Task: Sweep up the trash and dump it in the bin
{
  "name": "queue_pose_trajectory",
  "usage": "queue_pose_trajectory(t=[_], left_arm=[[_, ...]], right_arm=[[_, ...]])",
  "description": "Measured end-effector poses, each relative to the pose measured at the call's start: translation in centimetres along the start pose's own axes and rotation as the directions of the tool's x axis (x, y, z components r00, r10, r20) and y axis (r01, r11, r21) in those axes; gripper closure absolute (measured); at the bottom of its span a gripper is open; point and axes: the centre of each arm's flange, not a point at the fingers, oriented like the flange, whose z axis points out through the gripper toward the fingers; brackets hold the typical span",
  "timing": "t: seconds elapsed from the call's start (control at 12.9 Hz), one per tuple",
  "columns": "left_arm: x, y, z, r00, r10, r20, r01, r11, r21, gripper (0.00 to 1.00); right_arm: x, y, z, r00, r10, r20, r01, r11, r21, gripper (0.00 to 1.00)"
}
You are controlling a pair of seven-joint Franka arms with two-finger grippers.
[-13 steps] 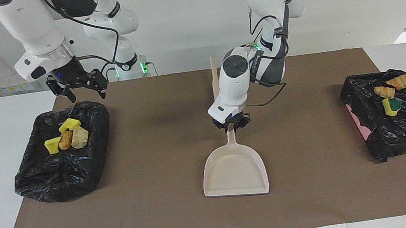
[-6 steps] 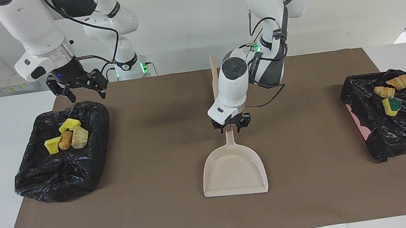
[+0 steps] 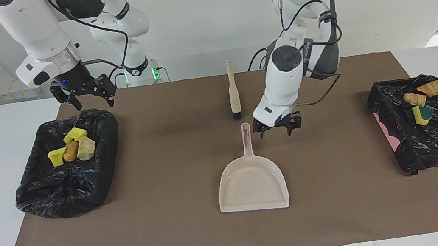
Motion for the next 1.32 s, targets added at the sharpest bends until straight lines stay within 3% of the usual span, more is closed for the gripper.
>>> queue_pose_trajectory(t=[0.23, 0.62, 0.93, 1.32], left_arm=[[-0.7, -9.2, -7.3, 0.999, 0.032, -0.043, -0.033, 0.999, -0.005, 0.0], [-6.5, -22.0, -17.8, 0.997, 0.06, -0.051, -0.06, 0.998, -0.001, 0.0], [-8.5, -24.9, -21.4, 0.996, 0.091, -0.019, -0.091, 0.996, -0.003, 0.0], [-8.6, -24.9, -21.4, 0.996, 0.09, -0.006, -0.09, 0.996, -0.006, 0.0]], right_arm=[[0.0, 0.1, 0.0, 1.0, 0.001, 0.0, -0.001, 1.0, 0.0, 0.0], [0.0, 0.1, 0.0, 1.0, 0.002, 0.0, -0.002, 1.0, 0.0, 0.0], [0.0, 0.2, 0.0, 1.0, 0.004, 0.0, -0.004, 1.0, 0.0, 0.0], [0.0, 0.3, 0.0, 1.0, 0.008, 0.003, -0.008, 1.0, -0.001, 0.0]])
